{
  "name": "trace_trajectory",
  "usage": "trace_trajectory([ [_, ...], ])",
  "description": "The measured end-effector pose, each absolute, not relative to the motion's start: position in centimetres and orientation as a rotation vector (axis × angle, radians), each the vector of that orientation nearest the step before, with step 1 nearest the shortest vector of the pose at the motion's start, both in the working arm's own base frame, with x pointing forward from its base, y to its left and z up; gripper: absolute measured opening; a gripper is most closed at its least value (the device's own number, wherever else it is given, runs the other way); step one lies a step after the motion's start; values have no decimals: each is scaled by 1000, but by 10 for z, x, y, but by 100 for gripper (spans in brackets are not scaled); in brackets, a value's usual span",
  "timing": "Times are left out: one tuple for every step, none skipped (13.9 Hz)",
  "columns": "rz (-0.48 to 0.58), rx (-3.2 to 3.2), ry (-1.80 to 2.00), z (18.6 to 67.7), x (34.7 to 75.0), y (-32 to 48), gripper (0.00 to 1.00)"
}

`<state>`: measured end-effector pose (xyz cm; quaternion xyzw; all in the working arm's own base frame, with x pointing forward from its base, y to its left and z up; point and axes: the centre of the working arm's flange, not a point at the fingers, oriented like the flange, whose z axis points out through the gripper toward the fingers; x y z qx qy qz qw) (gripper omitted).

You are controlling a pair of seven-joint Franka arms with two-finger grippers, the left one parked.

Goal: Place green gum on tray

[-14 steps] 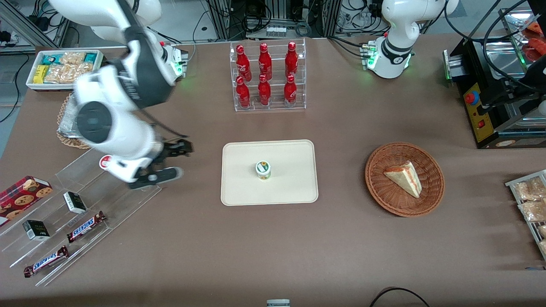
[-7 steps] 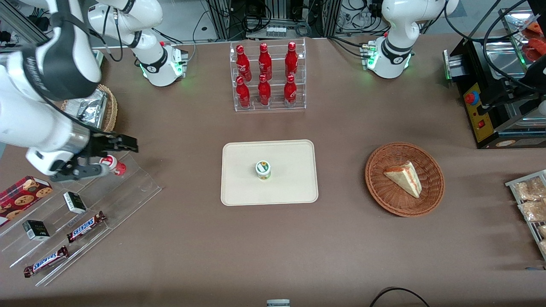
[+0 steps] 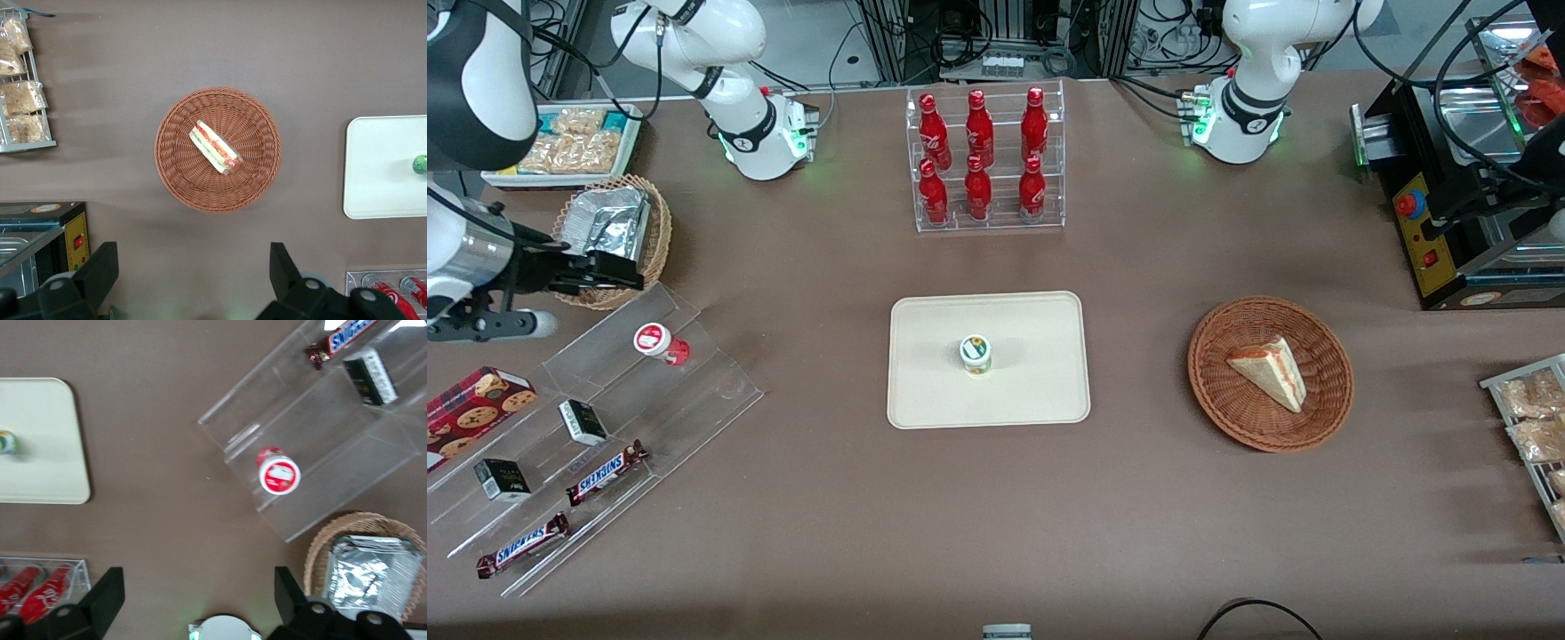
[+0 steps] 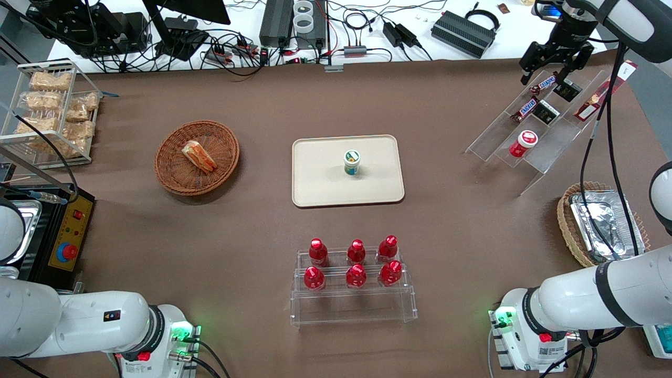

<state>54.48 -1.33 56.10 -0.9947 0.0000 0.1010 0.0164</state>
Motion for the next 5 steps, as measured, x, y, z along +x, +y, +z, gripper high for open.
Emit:
trace_trajectory([
  [329,-3113,-1,564,541,-16,100],
  [344,-3120,4,566,538,-18,100],
  [355,-3123,13,569,535,-22,100],
  [365,-3121,23,572,531,-25,100],
  [377,-3119,31,576,527,-28,100],
])
